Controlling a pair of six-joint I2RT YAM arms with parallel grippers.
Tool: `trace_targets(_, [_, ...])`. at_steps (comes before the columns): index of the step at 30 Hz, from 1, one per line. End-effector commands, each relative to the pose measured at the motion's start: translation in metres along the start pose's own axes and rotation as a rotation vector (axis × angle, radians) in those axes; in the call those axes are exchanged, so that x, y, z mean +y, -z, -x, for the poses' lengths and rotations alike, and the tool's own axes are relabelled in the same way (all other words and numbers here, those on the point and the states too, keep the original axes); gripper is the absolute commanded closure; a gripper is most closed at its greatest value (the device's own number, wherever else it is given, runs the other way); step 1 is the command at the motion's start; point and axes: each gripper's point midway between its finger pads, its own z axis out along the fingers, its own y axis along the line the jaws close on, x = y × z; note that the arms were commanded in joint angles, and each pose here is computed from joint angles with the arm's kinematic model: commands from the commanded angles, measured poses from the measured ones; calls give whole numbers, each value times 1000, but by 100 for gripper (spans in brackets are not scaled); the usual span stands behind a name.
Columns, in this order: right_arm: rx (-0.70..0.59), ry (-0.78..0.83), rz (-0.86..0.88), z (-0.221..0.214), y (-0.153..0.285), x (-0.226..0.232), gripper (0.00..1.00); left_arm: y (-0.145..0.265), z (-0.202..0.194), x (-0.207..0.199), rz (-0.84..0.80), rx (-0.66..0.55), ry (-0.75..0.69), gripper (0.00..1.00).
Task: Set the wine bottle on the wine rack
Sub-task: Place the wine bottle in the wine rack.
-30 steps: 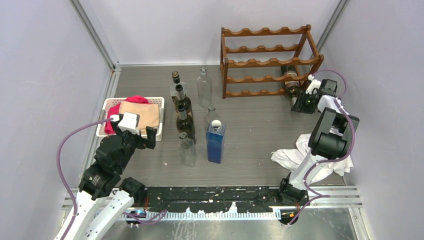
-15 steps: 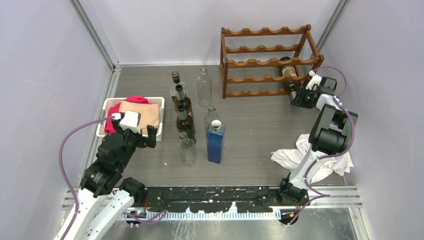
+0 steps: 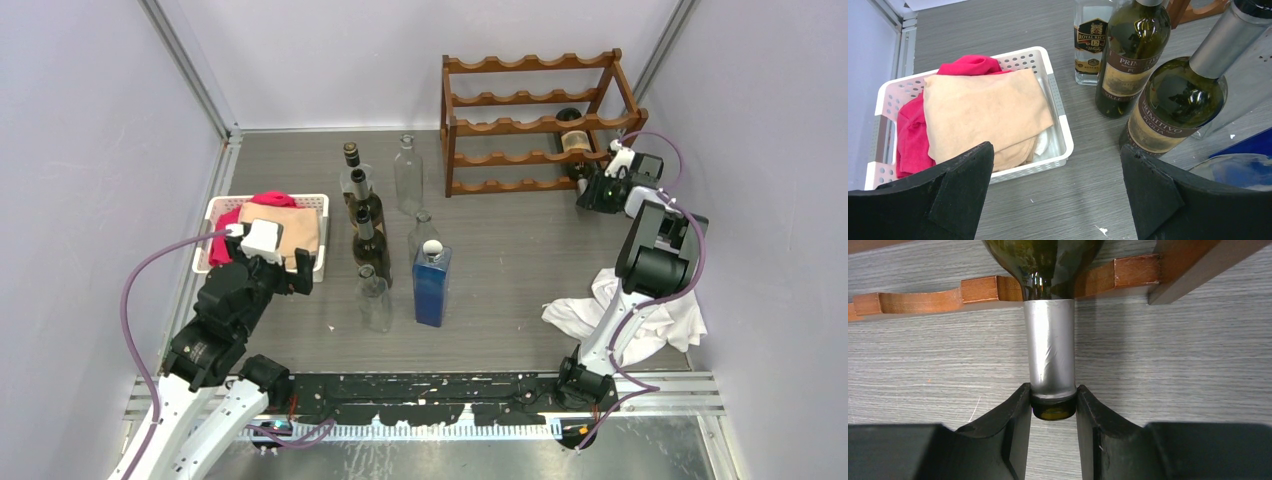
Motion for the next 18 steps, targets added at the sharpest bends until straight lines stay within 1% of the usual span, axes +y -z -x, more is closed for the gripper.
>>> trace_targets(1, [21, 20, -40, -5, 0, -8, 99, -3, 16, -2, -10, -55, 13, 4])
trace_targets(11, [10, 9, -49, 5, -12, -9, 99, -4, 15, -1, -9, -49, 15, 5])
trace_targets(18, [26, 31, -39, -3, -18, -4, 99, -5, 14, -1, -9, -45, 16, 5])
